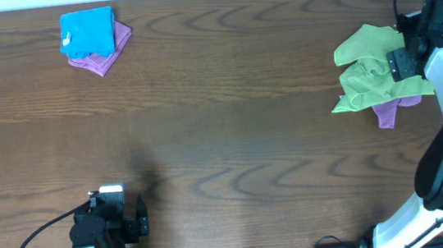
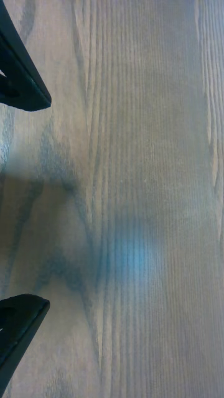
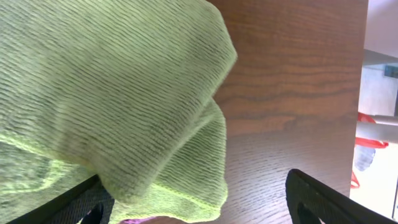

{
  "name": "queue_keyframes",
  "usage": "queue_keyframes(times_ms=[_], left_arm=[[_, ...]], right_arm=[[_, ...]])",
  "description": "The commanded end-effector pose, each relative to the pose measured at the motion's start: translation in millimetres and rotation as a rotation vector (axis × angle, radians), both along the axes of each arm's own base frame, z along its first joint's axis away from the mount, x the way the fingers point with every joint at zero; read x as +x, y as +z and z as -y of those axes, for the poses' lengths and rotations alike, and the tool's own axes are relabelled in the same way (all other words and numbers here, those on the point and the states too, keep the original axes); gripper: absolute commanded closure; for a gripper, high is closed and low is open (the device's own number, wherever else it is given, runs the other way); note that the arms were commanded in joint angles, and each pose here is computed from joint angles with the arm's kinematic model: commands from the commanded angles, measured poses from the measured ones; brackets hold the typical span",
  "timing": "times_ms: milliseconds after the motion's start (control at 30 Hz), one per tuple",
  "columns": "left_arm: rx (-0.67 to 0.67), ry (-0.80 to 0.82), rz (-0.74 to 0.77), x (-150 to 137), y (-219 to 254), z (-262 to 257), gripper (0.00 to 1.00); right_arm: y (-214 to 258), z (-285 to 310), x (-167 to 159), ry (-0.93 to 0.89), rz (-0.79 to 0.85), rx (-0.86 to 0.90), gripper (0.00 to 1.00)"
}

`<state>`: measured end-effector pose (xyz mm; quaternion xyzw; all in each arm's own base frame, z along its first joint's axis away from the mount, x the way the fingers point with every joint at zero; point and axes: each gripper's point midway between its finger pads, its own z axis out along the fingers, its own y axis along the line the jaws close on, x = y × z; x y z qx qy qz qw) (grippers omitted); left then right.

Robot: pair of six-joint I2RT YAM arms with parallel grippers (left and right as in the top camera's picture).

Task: Fold the cloth
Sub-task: 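Reach the right gripper to the crumpled lime-green towel and grasp it, then lift the green towel with the right gripper and drop it at table center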

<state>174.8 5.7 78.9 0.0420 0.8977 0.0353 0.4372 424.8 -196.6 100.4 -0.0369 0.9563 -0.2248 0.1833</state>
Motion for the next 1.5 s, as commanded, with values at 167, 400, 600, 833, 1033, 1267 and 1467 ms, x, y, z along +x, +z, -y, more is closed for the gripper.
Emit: queue_keyframes(times_ms=[167,400,600,833,1033,1267,1467], left_arm=[[0.015,-0.007,-0.004,-0.9,-1.7,-0.4,0.05],[0.015,-0.007,-0.004,-0.9,-1.7,-0.4,0.05],[0.015,-0.007,-0.004,-0.8,-1.7,-0.4,0.05],[0.015,-0.007,-0.004,-0.8,-1.7,-0.4,0.05],[0.015,-0.007,-0.004,-0.8,-1.7,-0.4,0.05],[0.015,-0.007,-0.004,-0.8,-1.7,-0.4,0.05],[0.015,-0.007,-0.004,-0.8,-1.7,-0.4,0.05]], right_arm=[[-18.1,0.2,5.3,0.023,-0.013,0.054,0.17],[-20.3,1.5,17.1,0.029,0.028,0.054,0.23],[-18.7,-9.3,28.4,0.072,0.078,0.11,0.79],[5.7,-43.0,40.3,0.142,0.12,0.103,0.99],[92.0,-130.2,43.6,0.319,0.253,0.048,0.99],[158.0,-285.0,-6.1,0.619,0.324,0.032,0.99],[180.4,-398.9,-73.2,0.893,0.355,0.098,0.99]])
